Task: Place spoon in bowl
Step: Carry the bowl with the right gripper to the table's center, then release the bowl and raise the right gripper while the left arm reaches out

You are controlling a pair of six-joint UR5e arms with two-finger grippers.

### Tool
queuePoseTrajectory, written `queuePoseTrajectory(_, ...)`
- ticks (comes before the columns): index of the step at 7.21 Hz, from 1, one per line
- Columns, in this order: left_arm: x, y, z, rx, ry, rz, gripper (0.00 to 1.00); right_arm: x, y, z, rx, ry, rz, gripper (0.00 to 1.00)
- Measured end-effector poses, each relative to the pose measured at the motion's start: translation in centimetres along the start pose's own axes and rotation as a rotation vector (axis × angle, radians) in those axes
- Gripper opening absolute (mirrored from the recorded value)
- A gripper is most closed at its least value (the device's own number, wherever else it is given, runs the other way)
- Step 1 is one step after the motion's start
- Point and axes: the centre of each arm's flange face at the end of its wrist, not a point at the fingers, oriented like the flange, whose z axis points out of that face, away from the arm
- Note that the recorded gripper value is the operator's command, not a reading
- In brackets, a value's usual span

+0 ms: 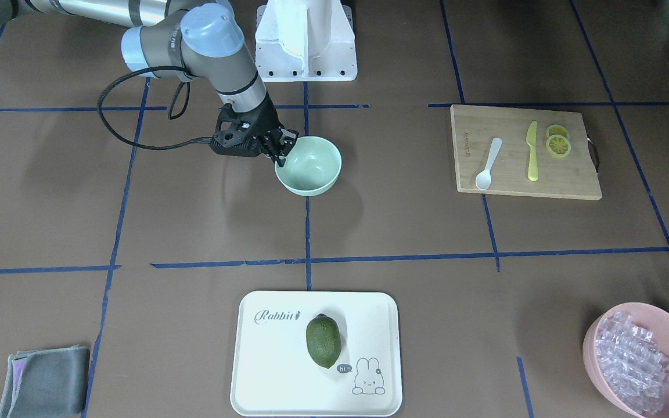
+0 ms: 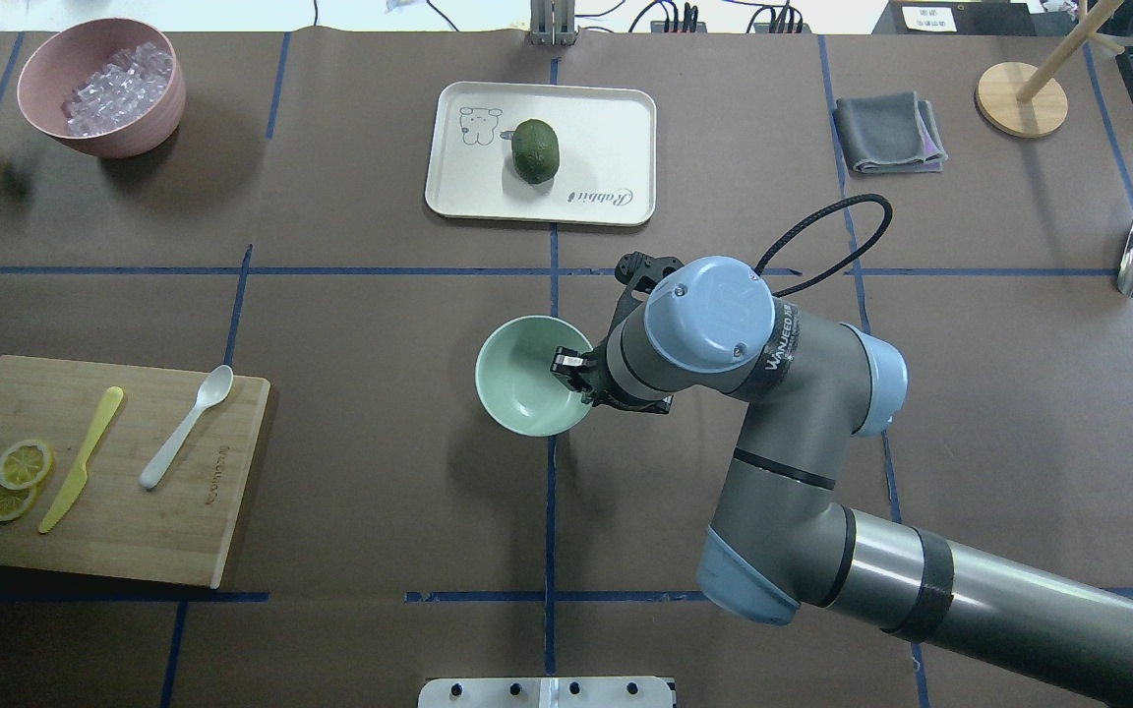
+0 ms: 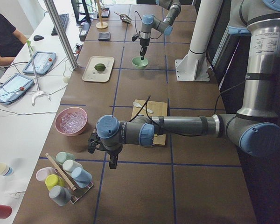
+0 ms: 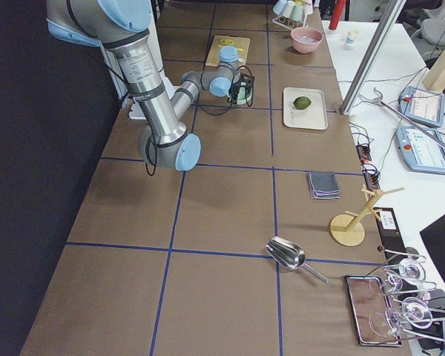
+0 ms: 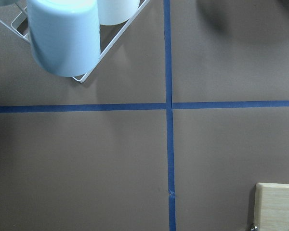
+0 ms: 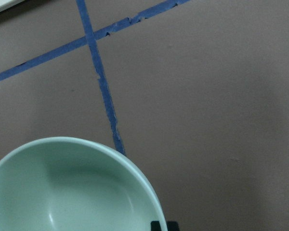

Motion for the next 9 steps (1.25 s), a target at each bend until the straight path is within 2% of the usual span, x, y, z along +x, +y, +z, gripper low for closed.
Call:
queuePoseTrajectory(1,0.0,0.0,0.0,0.000,0.000,0.000,1.00,-0.1,0.1,0.3,-0.002,0.007,0.000,0.99)
queuePoseTrajectory(4,0.1,0.0,0.0,0.000,0.000,0.001,1.00,0.5,-0.6,-0.8,0.001,0.019,0.009,1.00)
queuePoseTrajectory(6,2.2,-0.5,0.3,0.003,0.001,0.037,1.00,1.0,-2.4,-4.3,0.002,0.042,0.028,1.00)
queuePoseTrajectory(9,13.1,-0.9,-0.4,0.028,0.028,0.074,1.00,4.0,-9.6,-9.5,-0.017,0.059,0.016,1.00)
